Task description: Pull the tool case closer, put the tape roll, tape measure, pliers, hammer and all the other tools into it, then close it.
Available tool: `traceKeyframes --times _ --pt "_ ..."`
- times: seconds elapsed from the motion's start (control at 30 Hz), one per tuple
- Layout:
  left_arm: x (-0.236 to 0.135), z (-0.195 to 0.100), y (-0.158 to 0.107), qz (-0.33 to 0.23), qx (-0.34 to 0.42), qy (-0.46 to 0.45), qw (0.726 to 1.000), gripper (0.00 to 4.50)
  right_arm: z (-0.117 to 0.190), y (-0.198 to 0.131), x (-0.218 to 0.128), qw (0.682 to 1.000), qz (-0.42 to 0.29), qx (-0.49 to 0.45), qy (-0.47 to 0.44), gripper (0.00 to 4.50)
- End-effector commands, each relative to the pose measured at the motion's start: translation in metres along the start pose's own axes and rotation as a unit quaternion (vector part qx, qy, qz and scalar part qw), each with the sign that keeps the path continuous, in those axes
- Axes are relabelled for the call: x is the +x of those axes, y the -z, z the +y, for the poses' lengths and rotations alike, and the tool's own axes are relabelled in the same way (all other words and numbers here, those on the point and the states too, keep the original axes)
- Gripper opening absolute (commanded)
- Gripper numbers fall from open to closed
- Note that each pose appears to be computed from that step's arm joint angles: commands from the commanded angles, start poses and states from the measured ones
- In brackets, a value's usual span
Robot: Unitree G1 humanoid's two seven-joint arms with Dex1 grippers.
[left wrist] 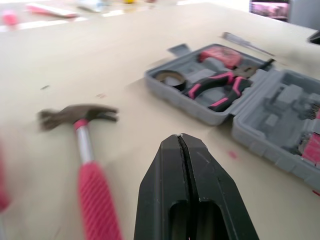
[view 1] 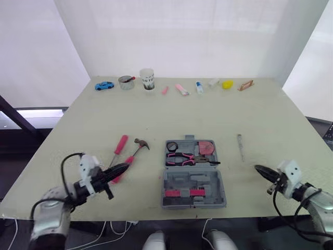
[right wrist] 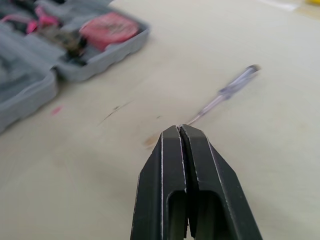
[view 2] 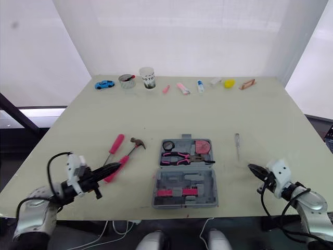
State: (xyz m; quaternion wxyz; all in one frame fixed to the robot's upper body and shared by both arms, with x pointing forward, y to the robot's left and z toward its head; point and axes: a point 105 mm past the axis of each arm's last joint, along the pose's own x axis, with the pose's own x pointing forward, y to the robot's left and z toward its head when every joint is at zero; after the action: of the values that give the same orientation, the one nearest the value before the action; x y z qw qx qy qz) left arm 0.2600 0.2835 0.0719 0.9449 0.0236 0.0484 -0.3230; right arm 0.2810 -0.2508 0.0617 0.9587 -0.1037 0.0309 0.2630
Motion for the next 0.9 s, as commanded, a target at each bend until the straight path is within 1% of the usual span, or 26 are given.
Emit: traceKeyframes --times 0.03,0.13,0.17,0.2,0.23,0.27,0.3,0.47,0.57,0.67,0.8,0.9 --pt "-0.025 0.012 -0.008 -0.020 0.001 -0.062 0.998 1.25 -0.014 -0.013 -0.013 0.998 -0.029 0.013 0.048 1.31" --pt "-0.044 0.019 -0.005 -0.023 -0.008 -0.108 0.994 2.57 -0.016 -0.010 -0.025 0.997 -0.025 0.022 0.066 2.68" --pt "-0.051 0.020 -0.004 -0.024 -0.011 -0.123 0.992 2.73 -0.017 -0.008 -0.030 0.997 -0.024 0.027 0.074 2.93" --pt "-0.058 0.021 -0.002 -0.024 -0.013 -0.136 0.990 3.40 -0.017 -0.007 -0.035 0.996 -0.024 0.032 0.081 3.52" --pt "-0.066 0.021 0.001 -0.019 -0.016 -0.147 0.989 3.66 -0.017 -0.006 -0.041 0.995 -0.025 0.034 0.089 3.88" --pt "-0.072 0.020 0.005 -0.014 -0.019 -0.156 0.987 4.12 -0.017 -0.006 -0.047 0.994 -0.028 0.038 0.097 4.35" --pt "-0.078 0.018 0.007 -0.010 -0.021 -0.164 0.986 4.49 -0.017 -0.005 -0.052 0.993 -0.031 0.044 0.106 4.50" --pt "-0.100 0.017 0.013 -0.001 -0.026 -0.197 0.980 4.49 -0.016 0.004 -0.076 0.989 -0.020 0.062 0.134 4.50" --pt "-0.104 0.015 0.015 0.003 -0.027 -0.200 0.979 4.49 -0.013 0.012 -0.083 0.988 -0.001 0.065 0.141 4.50" --pt "-0.098 0.013 0.015 0.001 -0.026 -0.195 0.980 4.49 -0.011 0.015 -0.079 0.988 0.003 0.067 0.142 4.50" --pt "-0.084 0.011 0.010 0.000 -0.014 -0.168 0.986 4.49 -0.010 0.014 -0.067 0.988 0.003 0.064 0.138 4.50" --pt "-0.064 0.003 0.000 0.009 0.012 -0.117 0.993 4.49 -0.013 0.005 -0.050 0.988 0.000 0.056 0.143 4.50"
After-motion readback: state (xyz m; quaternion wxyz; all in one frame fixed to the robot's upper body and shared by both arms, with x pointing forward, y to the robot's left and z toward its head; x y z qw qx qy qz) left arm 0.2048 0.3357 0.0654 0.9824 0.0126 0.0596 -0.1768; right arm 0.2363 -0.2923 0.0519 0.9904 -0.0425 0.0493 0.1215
